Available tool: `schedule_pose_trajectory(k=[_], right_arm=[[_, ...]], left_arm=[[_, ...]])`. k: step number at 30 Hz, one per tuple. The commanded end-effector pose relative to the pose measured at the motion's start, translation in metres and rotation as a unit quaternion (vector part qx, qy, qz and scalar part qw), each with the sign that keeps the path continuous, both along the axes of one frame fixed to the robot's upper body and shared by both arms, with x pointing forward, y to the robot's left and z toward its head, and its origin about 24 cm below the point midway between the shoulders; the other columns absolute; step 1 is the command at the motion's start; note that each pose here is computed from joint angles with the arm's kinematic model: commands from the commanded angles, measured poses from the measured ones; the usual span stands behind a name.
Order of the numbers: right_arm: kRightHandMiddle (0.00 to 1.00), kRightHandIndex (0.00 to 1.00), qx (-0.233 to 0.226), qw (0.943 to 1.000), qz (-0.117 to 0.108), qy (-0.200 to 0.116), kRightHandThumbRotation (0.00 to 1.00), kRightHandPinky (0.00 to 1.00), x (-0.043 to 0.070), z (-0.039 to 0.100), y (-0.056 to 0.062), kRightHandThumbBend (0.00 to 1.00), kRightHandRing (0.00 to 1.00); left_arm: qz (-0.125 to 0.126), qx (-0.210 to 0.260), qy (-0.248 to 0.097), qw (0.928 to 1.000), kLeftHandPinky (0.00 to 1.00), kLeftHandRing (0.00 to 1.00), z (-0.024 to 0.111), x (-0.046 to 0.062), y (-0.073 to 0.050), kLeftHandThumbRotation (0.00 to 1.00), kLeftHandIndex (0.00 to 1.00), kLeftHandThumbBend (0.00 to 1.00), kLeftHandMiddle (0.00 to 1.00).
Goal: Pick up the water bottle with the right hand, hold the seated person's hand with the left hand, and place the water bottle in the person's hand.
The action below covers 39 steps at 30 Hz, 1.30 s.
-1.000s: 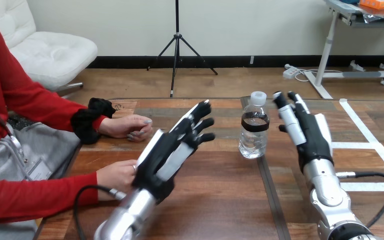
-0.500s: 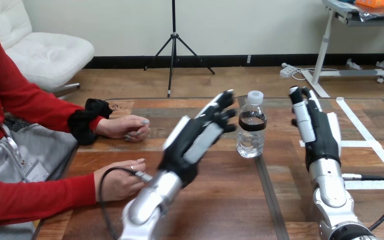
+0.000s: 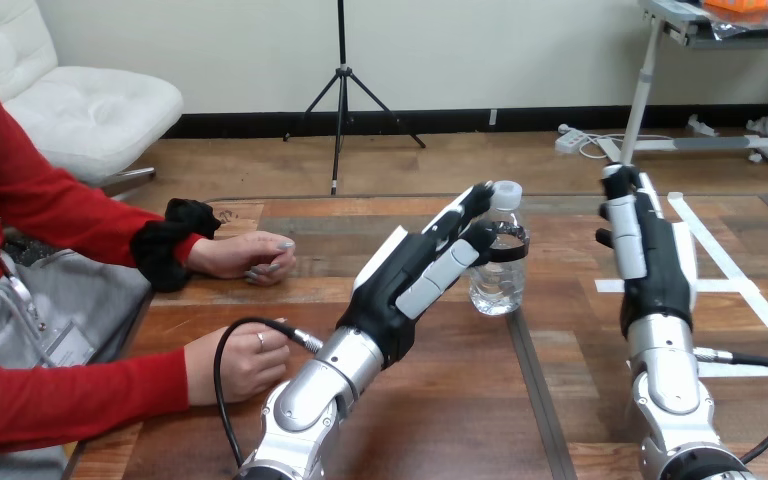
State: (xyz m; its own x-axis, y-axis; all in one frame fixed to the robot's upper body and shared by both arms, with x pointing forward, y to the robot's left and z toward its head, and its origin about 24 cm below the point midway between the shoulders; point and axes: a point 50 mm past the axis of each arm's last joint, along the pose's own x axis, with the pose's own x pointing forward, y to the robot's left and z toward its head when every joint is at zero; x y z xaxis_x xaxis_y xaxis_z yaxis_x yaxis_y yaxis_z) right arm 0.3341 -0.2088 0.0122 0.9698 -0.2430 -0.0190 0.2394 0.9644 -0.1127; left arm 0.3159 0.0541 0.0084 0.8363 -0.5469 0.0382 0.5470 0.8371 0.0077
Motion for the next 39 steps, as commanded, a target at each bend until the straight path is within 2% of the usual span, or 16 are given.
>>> schedule_pose_trajectory(k=[1,9,14,25,36,39], right_arm=[[0.92,0.97,0.002,0.9983,0.011,-0.057,1.00,0.82,0.012,0.023,0.005,1.00,0.91],[0.93,0.98,0.009,0.9982,0.013,-0.058,1.00,0.82,0.011,0.022,0.003,0.97,0.92],[0.93,0.98,0.009,0.9983,0.007,-0.058,1.00,0.80,0.010,0.022,0.003,0.94,0.91],[0.93,0.98,0.009,0.9987,0.007,-0.050,1.00,0.78,0.011,0.021,0.002,0.89,0.91],[0.94,0.99,0.003,0.9991,0.006,-0.042,1.00,0.87,0.011,0.020,-0.002,0.92,0.92],[0.94,1.00,0.013,0.9989,0.008,-0.043,1.00,0.90,0.011,0.021,-0.003,0.93,0.93]], left_arm=[[-0.026,0.003,-0.057,0.9980,0.92,0.98,0.048,0.026,-0.032,0.87,0.98,1.00,1.00],[-0.028,0.009,-0.049,0.9983,0.94,1.00,0.051,0.028,-0.039,0.89,1.00,1.00,1.00],[-0.029,0.017,-0.047,0.9983,0.94,1.00,0.052,0.029,-0.042,0.89,1.00,1.00,1.00],[-0.021,0.026,-0.042,0.9986,0.97,1.00,0.052,0.031,-0.041,0.92,1.00,1.00,1.00],[-0.008,0.003,-0.022,0.9997,1.00,1.00,0.051,0.034,-0.035,0.93,1.00,0.97,1.00],[-0.005,0.003,-0.022,0.9997,1.00,1.00,0.051,0.034,-0.033,0.94,1.00,0.97,1.00]])
